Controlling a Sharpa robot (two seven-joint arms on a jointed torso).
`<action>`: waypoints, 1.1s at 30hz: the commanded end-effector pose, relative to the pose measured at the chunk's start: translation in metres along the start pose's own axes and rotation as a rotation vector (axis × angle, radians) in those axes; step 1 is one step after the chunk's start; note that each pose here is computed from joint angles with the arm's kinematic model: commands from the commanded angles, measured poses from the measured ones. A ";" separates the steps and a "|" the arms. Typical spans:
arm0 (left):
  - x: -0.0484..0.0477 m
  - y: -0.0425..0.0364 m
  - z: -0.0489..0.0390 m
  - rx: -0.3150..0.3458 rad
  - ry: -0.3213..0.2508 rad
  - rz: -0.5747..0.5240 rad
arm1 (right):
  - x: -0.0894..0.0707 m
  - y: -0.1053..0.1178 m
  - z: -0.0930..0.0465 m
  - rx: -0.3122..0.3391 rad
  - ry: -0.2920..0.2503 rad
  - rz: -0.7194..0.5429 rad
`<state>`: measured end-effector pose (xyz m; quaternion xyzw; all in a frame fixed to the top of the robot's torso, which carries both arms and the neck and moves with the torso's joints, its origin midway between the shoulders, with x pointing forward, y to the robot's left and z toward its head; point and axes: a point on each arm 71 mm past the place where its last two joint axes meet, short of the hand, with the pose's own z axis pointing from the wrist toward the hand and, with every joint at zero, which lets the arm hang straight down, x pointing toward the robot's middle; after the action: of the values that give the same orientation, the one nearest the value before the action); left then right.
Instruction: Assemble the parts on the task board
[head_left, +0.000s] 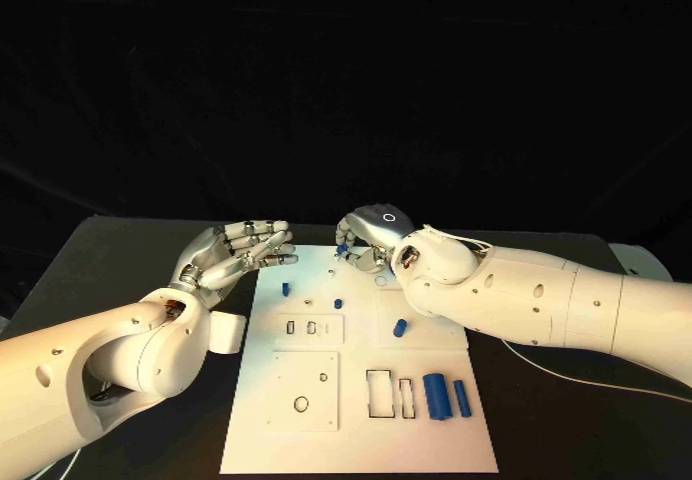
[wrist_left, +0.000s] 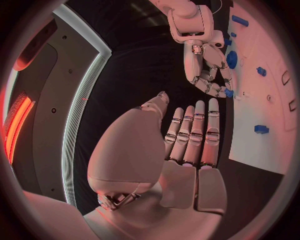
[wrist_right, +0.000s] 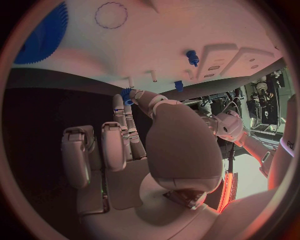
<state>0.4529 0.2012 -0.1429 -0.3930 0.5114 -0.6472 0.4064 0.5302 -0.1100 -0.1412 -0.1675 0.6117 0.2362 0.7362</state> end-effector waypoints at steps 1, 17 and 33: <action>0.0029 -0.0017 0.0009 0.010 0.023 -0.007 | 0.002 0.001 0.001 0.002 0.015 -0.009; 0.0018 -0.0016 0.0018 0.010 0.020 -0.005 | 0.008 0.006 0.002 -0.007 0.043 -0.001; 0.0016 -0.0036 0.0030 0.014 0.019 -0.002 | 0.013 0.005 0.005 0.001 0.062 -0.004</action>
<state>0.4551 0.2016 -0.1405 -0.3916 0.5106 -0.6475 0.4084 0.5330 -0.1014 -0.1487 -0.1701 0.6242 0.2339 0.7258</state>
